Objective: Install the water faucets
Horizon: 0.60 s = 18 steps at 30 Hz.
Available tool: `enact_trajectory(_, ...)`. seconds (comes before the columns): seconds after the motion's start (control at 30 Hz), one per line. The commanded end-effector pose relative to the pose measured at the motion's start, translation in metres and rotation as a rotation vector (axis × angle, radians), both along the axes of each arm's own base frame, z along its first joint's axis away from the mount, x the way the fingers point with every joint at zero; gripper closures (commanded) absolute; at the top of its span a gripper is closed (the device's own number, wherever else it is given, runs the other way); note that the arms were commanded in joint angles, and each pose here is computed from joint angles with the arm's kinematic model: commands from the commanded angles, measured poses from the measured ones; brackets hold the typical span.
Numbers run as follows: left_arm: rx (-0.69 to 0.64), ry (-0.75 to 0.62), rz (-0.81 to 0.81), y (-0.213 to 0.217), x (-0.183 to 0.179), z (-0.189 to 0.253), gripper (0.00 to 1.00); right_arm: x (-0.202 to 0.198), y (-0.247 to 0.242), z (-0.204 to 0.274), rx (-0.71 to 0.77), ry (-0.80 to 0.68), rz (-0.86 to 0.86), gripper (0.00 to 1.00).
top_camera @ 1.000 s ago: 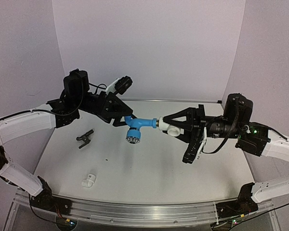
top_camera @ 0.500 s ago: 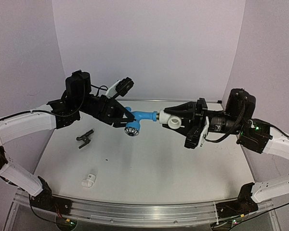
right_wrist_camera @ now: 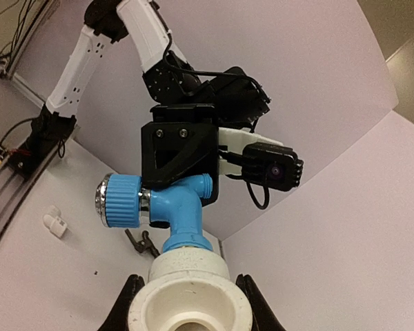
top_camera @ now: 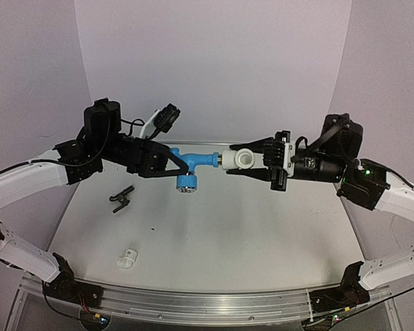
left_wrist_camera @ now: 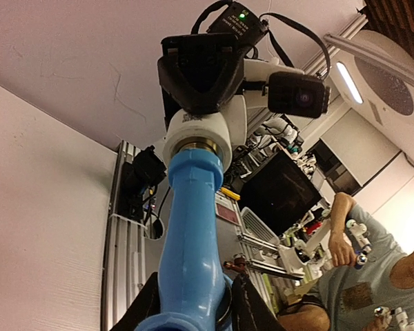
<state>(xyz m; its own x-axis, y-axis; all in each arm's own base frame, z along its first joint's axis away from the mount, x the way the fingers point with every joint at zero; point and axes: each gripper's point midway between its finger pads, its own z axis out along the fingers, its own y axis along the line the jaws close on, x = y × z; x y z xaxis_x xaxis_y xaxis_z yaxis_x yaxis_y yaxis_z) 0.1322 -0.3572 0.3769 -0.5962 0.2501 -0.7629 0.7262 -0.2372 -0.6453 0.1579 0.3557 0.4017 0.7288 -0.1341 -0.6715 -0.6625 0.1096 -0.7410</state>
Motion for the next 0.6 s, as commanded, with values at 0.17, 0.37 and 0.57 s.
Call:
enact_trajectory(0.17,0.011,-0.292,0.199,0.007,0.02,-0.001,0.82,-0.012,0.003,0.047,0.175,0.628,0.1,1.0)
enact_trajectory(0.37,-0.015,-0.491,0.275,0.02,0.021,-0.004,0.85,-0.018,0.007,0.034,0.15,0.861,0.135,1.0)
enact_trajectory(0.57,-0.029,-0.746,0.382,0.035,0.027,0.007,0.88,-0.021,0.013,0.033,0.146,1.016,0.175,1.0)
